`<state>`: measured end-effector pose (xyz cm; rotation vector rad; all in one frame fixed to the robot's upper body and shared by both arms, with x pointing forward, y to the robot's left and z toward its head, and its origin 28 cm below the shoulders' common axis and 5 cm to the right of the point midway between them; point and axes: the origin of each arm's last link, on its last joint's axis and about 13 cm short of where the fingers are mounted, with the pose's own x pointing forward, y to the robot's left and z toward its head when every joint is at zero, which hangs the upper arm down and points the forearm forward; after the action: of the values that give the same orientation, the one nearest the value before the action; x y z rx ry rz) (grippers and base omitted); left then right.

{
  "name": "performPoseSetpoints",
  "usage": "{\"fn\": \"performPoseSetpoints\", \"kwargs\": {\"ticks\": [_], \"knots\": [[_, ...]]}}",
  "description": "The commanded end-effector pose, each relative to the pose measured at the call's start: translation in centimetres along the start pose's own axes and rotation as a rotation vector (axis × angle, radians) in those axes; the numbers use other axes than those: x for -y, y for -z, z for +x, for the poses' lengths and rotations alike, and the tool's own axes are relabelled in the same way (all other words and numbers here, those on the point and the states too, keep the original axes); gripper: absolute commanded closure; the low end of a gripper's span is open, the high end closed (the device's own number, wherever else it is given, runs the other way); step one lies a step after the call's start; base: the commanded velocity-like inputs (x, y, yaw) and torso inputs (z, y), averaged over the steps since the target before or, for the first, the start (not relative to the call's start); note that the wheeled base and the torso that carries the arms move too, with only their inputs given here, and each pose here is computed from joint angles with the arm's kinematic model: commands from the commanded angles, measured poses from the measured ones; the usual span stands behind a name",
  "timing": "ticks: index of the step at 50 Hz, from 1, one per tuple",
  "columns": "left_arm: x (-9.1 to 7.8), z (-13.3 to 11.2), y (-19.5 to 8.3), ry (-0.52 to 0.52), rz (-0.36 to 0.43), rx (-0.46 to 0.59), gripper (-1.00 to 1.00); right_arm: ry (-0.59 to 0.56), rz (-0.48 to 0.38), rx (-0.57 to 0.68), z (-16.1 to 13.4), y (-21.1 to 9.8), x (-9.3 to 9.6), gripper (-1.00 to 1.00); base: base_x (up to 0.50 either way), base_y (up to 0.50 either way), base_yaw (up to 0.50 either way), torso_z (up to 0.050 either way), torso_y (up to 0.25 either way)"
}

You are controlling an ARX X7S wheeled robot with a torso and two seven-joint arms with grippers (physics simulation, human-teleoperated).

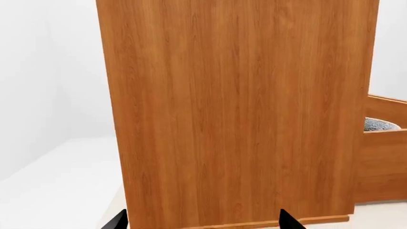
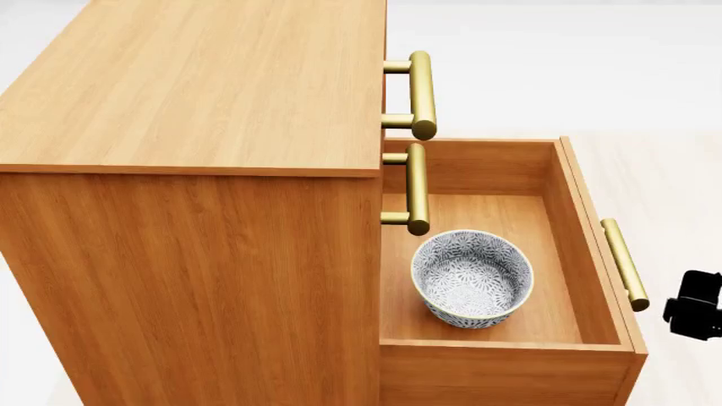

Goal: Put the bowl in the bottom drawer of the cabinet and close it.

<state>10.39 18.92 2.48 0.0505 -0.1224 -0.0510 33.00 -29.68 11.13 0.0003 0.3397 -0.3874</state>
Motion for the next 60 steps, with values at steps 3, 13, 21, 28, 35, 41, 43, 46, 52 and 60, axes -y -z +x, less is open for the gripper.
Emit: {"fn": "performPoseSetpoints", "kwargs": {"ticks": [3, 13, 21, 28, 35, 41, 43, 46, 52, 60], "knots": [[0.0, 0.0, -0.1, 0.002, -0.019, 0.004, -1.0, 0.012, -0.004, -0.033, 0.2, 1.9, 0.2, -1.0, 0.0, 0.0, 0.0, 0.0, 0.0], [-0.1, 0.0, 0.0, 0.002, -0.019, 0.007, -1.0, 0.018, -0.004, -0.042, 0.3, 2.4, 0.2, -1.0, 0.0, 0.0, 0.0, 0.0, 0.0], [0.0, -0.1, -0.1, 0.005, -0.017, 0.007, -1.0, 0.028, -0.008, -0.051, 0.3, 3.0, 0.4, -1.0, 0.0, 0.0, 0.0, 0.0, 0.0], [0.0, -0.1, 0.0, 0.004, -0.018, 0.007, -1.0, 0.036, -0.021, -0.06, 0.4, 3.6, 0.5, -1.0, 0.0, 0.0, 0.0, 0.0, 0.0], [0.0, -0.1, 0.0, 0.003, -0.018, 0.008, -1.0, 0.046, -0.026, -0.077, 0.5, 4.3, 0.6, -1.0, 0.0, 0.0, 0.0, 0.0, 0.0], [-0.1, -0.1, -0.1, 0.003, -0.018, 0.007, -1.0, 0.039, -0.047, -0.076, 0.5, 4.7, 0.3, -1.0, 0.0, 0.0, 0.0, 0.0, 0.0], [-0.1, -0.1, -0.1, 0.003, -0.017, 0.008, -1.0, 0.034, -0.051, -0.077, 0.5, 4.7, 0.2, -1.0, 0.0, 0.0, 0.0, 0.0, 0.0], [-0.1, -0.1, -0.1, 0.003, -0.019, 0.008, -1.0, 0.022, -0.055, -0.072, 0.5, 4.6, 0.0, -1.0, 0.0, 0.0, 0.0, 0.0, 0.0], [0.0, -0.1, -0.1, 0.003, -0.019, 0.008, -1.0, 0.001, -0.072, -0.065, 0.6, 4.6, -0.5, -1.0, 0.0, 0.0, 0.0, 0.0, 0.0], [0.0, -0.1, -0.1, 0.002, -0.019, 0.007, -1.0, -0.021, -0.09, -0.066, 0.7, 4.7, -1.3, -1.0, 0.0, 0.0, 0.0, 0.0, 0.0]]}}
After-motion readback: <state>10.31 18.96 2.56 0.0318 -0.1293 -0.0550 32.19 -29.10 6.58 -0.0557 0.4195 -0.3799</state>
